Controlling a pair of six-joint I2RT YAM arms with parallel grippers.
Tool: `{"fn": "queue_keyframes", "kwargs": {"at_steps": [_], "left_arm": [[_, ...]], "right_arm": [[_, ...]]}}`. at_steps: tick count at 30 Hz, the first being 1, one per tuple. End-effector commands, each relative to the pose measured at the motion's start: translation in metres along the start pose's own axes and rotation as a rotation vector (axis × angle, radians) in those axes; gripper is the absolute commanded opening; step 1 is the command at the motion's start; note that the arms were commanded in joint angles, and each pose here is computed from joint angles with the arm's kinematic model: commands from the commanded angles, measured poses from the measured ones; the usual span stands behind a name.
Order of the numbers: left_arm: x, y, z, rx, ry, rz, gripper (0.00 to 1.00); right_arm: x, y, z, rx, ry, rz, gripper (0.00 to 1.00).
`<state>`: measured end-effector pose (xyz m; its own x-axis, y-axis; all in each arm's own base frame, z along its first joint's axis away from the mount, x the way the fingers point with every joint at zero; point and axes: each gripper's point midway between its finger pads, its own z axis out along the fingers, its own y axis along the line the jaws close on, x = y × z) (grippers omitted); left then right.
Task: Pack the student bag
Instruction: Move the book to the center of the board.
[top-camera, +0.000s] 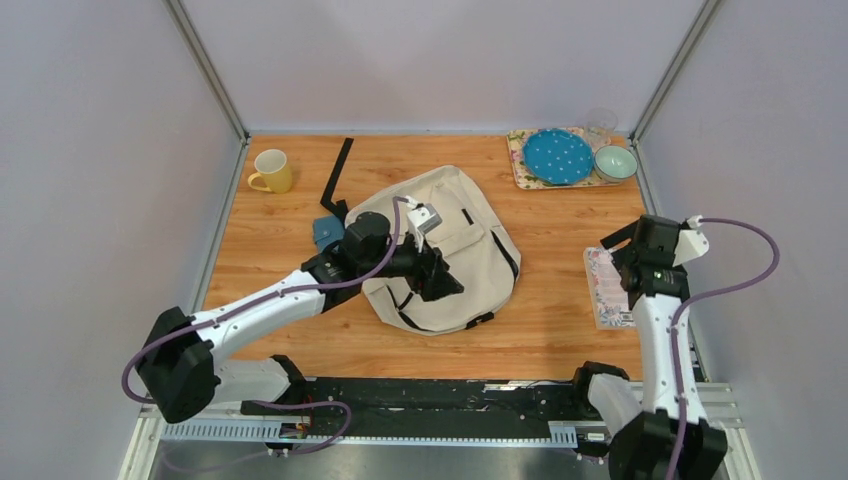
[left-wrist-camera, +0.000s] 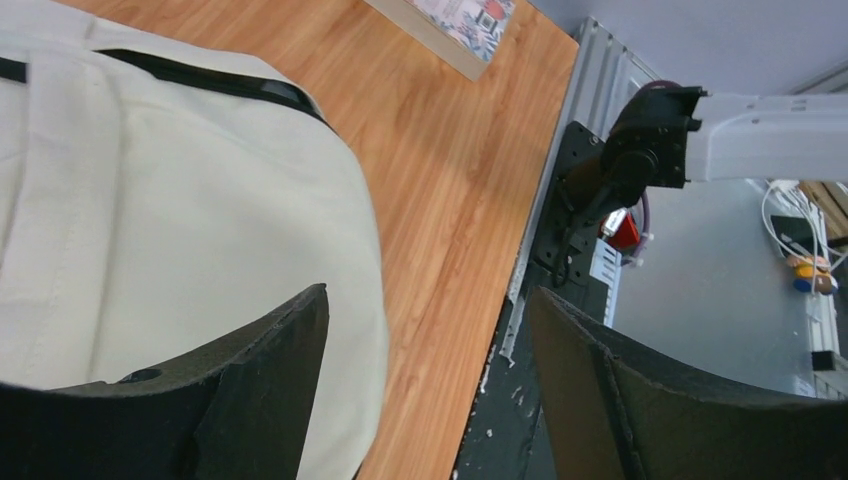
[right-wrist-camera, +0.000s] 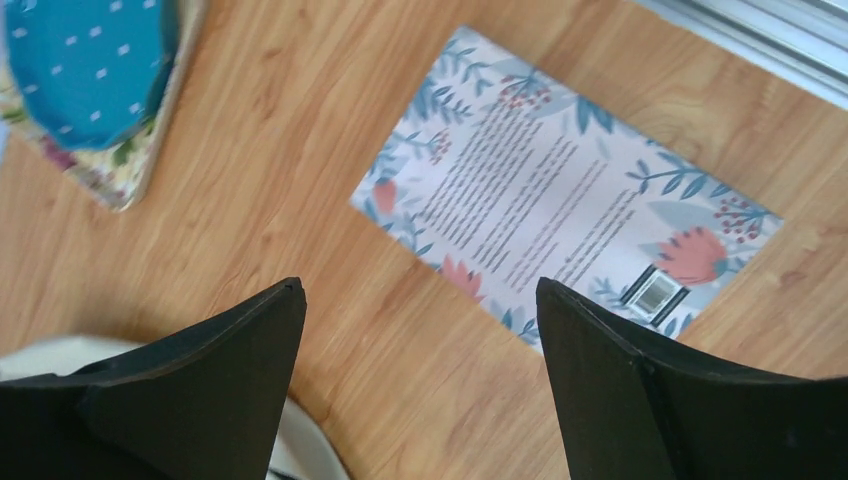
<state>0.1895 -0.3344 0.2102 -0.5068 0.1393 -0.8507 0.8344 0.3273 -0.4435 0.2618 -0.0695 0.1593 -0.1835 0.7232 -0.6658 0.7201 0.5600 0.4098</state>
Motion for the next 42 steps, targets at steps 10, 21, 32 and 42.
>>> {"fn": "queue_keyframes", "kwargs": {"at_steps": [10, 21, 32, 42], "left_arm": [[-0.009, -0.036, 0.029, 0.138, 0.023, 0.034, 0.81], [0.000, -0.032, 0.037, 0.144, 0.048, 0.006, 0.82], [-0.005, -0.024, 0.054, 0.126, 0.038, -0.015, 0.82], [-0.022, -0.007, 0.100, 0.121, 0.038, -0.045, 0.83]], "right_arm": [[-0.042, -0.034, 0.093, 0.303, -0.003, -0.044, 0.94], [-0.049, -0.054, 0.133, 0.370, -0.042, -0.175, 0.96], [0.023, -0.057, 0.149, 0.185, 0.308, -0.044, 0.93], [0.105, -0.045, 0.107, -0.053, 0.527, 0.033, 0.87]]}}
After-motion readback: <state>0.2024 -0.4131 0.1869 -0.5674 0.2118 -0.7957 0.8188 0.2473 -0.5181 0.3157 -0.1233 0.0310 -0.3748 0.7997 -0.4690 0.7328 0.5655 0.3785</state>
